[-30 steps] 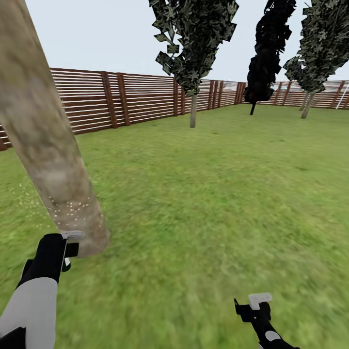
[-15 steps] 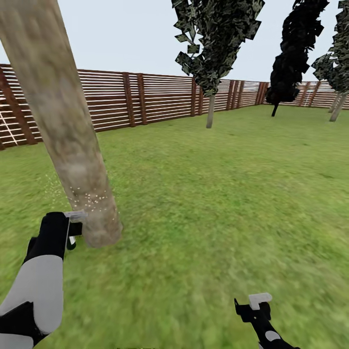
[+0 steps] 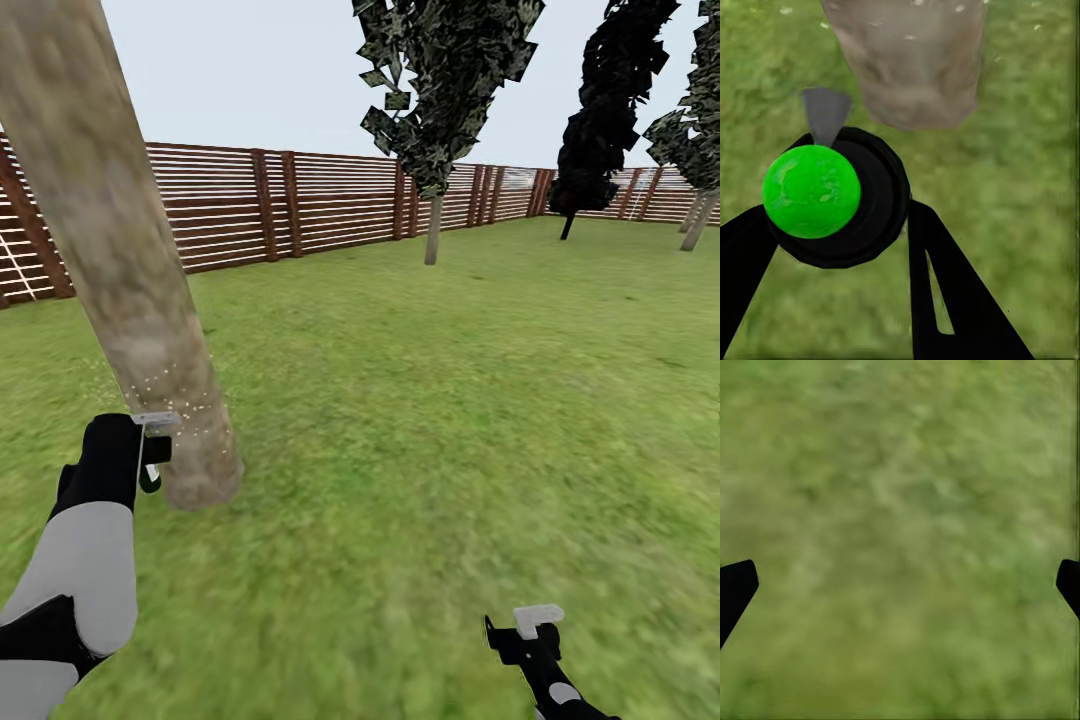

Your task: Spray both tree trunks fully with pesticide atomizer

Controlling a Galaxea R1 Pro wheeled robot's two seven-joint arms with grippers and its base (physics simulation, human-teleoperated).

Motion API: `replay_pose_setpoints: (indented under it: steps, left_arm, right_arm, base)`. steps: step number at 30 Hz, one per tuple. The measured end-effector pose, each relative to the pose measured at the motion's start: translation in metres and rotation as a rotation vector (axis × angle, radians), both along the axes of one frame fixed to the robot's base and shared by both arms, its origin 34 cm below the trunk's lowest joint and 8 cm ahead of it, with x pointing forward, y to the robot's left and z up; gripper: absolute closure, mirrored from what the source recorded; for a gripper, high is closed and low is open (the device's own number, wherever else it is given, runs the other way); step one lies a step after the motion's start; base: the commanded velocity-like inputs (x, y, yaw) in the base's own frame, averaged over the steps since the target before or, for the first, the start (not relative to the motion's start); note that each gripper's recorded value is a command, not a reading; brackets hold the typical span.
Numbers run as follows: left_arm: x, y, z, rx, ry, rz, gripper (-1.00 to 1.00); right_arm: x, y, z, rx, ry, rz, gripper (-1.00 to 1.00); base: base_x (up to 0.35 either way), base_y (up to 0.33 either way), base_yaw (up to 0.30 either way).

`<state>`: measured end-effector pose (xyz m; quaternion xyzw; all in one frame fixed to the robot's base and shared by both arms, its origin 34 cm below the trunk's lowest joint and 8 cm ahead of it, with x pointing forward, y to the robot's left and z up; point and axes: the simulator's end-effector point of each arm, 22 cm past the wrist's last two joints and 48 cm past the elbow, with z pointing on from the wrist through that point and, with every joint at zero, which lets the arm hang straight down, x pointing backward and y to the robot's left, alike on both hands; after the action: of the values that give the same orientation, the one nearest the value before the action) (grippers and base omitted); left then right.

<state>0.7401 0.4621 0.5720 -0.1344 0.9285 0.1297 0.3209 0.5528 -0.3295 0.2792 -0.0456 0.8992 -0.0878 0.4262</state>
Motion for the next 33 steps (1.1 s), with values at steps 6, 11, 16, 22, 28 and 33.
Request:
replay_pose_setpoints:
  steps: [6,11,16,22,28,33]
  left_arm:
    - [0.000,0.000,0.000,0.000,0.000,0.000,1.00]
    - [-0.001,0.001,0.000,0.004,0.002,0.000,1.00]
    - [-0.002,0.001,-0.002,0.006,0.004,0.000,1.00]
    - [-0.004,0.001,-0.007,0.002,0.012,0.000,1.00]
    - [-0.014,-0.002,-0.026,-0.007,0.041,-0.005,1.00]
    - [-0.022,-0.005,-0.039,-0.010,0.062,-0.009,1.00]
  right_arm:
    - [0.000,0.000,0.000,0.000,0.000,0.001,-1.00]
    - [0.000,0.000,0.000,0.000,0.000,0.001,-1.00]
    - [0.000,0.000,0.000,0.000,0.000,0.000,-1.00]
    - [0.000,0.000,0.000,0.000,0.000,0.001,-1.00]
    - [0.000,0.000,0.000,0.000,0.000,0.001,-1.00]
    - [0.000,0.000,0.000,0.000,0.000,0.000,-1.00]
  base:
    - [0.234,-0.184,0.000]
    - [0.262,-0.167,0.000]
    - [0.206,-0.207,0.171]
    - [0.146,-0.240,0.275]
    - [0.142,-0.243,0.267]
    - [0.148,-0.243,0.033]
